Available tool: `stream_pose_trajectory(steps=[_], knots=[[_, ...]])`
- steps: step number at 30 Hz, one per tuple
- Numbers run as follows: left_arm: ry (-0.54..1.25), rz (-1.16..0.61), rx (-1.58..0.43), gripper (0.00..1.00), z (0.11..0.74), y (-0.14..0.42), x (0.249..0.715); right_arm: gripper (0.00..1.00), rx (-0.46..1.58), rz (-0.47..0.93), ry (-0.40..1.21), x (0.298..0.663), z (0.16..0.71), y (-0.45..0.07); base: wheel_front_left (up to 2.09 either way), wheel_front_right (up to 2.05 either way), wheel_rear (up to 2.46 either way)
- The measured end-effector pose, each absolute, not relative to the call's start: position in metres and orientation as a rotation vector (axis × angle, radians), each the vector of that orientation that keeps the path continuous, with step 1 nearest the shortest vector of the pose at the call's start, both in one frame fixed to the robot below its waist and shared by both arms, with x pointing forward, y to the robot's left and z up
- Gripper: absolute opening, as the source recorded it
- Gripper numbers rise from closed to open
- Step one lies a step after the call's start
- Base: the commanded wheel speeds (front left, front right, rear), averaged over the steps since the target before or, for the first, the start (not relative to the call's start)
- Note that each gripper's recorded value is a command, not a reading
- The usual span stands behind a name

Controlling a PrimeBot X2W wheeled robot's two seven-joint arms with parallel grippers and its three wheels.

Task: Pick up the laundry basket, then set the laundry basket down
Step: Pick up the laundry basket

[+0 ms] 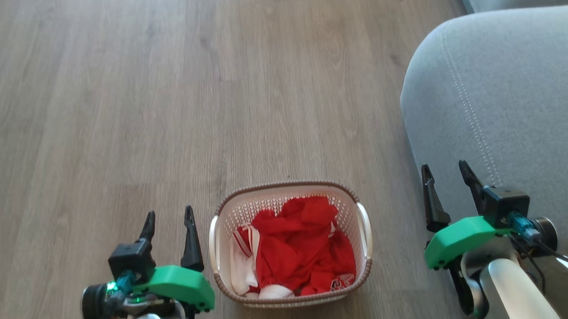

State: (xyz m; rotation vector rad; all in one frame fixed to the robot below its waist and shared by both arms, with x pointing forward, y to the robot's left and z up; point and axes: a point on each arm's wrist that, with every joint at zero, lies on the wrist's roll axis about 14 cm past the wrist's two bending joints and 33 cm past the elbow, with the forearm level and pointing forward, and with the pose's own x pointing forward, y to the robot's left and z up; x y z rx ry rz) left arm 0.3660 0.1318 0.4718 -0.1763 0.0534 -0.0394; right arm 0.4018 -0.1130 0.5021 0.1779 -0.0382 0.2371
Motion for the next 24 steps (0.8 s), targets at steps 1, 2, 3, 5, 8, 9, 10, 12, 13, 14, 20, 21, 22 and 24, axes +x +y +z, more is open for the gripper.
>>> stream_pose_trajectory(steps=[1,2,3,5,8,9,10,12,13,14,20,21,22,24], knots=[[0.073,-0.041,-0.179,1.0,0.466,0.131,0.366,1.0,0.171,0.236,-0.025,0.403,0.498,-0.113,0.0,0.0,0.0],[0.093,-0.046,-0.179,1.0,0.46,0.129,0.366,1.0,0.164,0.236,-0.013,0.403,0.493,-0.114,0.0,0.0,0.0],[0.113,-0.056,-0.181,1.0,0.454,0.126,0.367,1.0,0.158,0.235,-0.003,0.405,0.489,-0.114,0.0,0.0,0.0],[0.141,-0.073,-0.176,1.0,0.445,0.121,0.371,1.0,0.147,0.235,0.01,0.412,0.485,-0.114,0.0,0.0,0.0],[0.18,-0.085,-0.167,1.0,0.432,0.116,0.383,1.0,0.132,0.232,0.02,0.428,0.479,-0.115,0.0,0.0,0.0],[0.198,-0.091,-0.162,1.0,0.426,0.115,0.388,1.0,0.129,0.229,0.028,0.434,0.476,-0.116,0.0,0.0,0.0],[0.216,-0.099,-0.156,1.0,0.42,0.112,0.391,1.0,0.129,0.226,0.038,0.439,0.472,-0.117,0.0,0.0,0.0],[0.25,-0.109,-0.149,1.0,0.408,0.109,0.4,1.0,0.129,0.223,0.074,0.449,0.458,-0.117,0.0,0.0,0.0],[0.266,-0.111,-0.146,1.0,0.402,0.108,0.404,1.0,0.13,0.222,0.098,0.453,0.449,-0.117,0.0,0.0,0.0],[0.284,-0.112,-0.142,1.0,0.395,0.108,0.408,1.0,0.131,0.221,0.124,0.456,0.439,-0.117,0.0,0.0,0.0],[0.4,-0.133,-0.135,1.0,0.351,0.102,0.428,1.0,0.138,0.219,0.282,0.475,0.378,-0.115,0.0,0.0,0.0],[0.426,-0.145,-0.129,1.0,0.341,0.1,0.428,1.0,0.135,0.22,0.307,0.477,0.368,-0.114,0.0,0.0,0.0],[0.452,-0.156,-0.121,1.0,0.332,0.098,0.429,1.0,0.13,0.225,0.332,0.48,0.358,-0.114,0.0,0.0,0.0],[0.495,-0.158,-0.124,1.0,0.316,0.098,0.433,1.0,0.131,0.232,0.39,0.483,0.337,-0.111,0.0,0.0,0.0]])
